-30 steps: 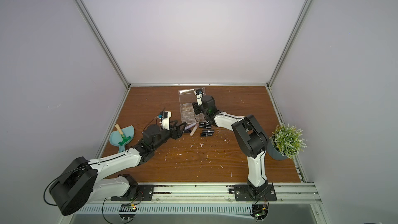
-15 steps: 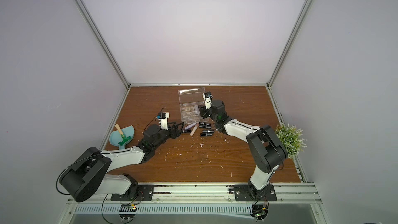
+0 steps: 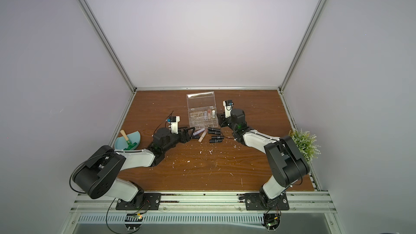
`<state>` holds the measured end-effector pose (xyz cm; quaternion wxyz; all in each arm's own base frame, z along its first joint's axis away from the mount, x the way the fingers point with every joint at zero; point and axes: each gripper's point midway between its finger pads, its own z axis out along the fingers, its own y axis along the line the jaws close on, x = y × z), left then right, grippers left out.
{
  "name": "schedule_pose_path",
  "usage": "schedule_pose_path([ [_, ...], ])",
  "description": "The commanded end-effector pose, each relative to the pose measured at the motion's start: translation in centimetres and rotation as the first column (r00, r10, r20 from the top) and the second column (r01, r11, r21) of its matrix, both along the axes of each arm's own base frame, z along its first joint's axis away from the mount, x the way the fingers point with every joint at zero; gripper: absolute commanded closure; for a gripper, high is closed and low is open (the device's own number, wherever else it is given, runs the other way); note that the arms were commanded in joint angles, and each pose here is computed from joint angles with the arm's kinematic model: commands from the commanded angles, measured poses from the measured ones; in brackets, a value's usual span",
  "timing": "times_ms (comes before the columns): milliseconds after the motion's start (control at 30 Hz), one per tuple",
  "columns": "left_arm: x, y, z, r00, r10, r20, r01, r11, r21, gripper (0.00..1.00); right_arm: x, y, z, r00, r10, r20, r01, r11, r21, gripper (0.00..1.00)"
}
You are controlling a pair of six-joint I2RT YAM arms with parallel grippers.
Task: Arrange the lipsticks in the organizer
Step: Place the lipstick in the storage box, then pick up the lipstick at the center of the board.
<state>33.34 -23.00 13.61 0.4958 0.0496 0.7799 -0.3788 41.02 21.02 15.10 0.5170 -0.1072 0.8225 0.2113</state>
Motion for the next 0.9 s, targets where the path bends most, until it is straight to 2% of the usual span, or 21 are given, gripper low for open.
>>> schedule_pose_path([
  [0, -1.2, -1.9, 1.7, 0.994, -0.089, 0.07, 0.089, 0.996, -0.005, 0.31, -0.9, -1.5, 2.7, 0.998, -0.02, 0.056, 0.016, 0.998, 0.065, 0.52],
  [167, -2.3, -5.8, 1.2, 0.975, -0.217, 0.045, 0.213, 0.974, 0.077, 0.33, -1.3, -4.2, 2.7, 0.996, -0.068, 0.054, 0.063, 0.995, 0.082, 0.52],
  [333, -2.5, -7.7, 0.4, 0.969, -0.246, 0.027, 0.239, 0.959, 0.155, 0.33, -1.4, -6.5, 2.1, 0.995, -0.093, 0.035, 0.09, 0.993, 0.079, 0.48],
  [467, -2.0, -8.4, -0.6, 0.974, -0.225, -0.026, 0.225, 0.949, 0.221, 0.39, -1.3, -8.0, 2.0, 0.993, -0.117, 0.028, 0.114, 0.989, 0.096, 0.48],
  [533, -1.9, -9.3, -1.4, 0.97, -0.23, -0.079, 0.243, 0.923, 0.299, 0.39, -1.2, -8.2, 1.9, 0.993, -0.117, 0.02, 0.114, 0.989, 0.099, 0.48],
  [600, -1.9, -10.1, -2.4, 0.963, -0.234, -0.132, 0.268, 0.878, 0.396, 0.4, -1.2, -8.3, 1.8, 0.993, -0.114, 0.013, 0.112, 0.988, 0.102, 0.48],
  [867, -3.0, -11.1, -4.4, 0.936, -0.266, -0.231, 0.351, 0.759, 0.548, 0.39, -1.0, -8.9, 1.7, 0.993, -0.118, -0.001, 0.117, 0.986, 0.119, 0.48],
])
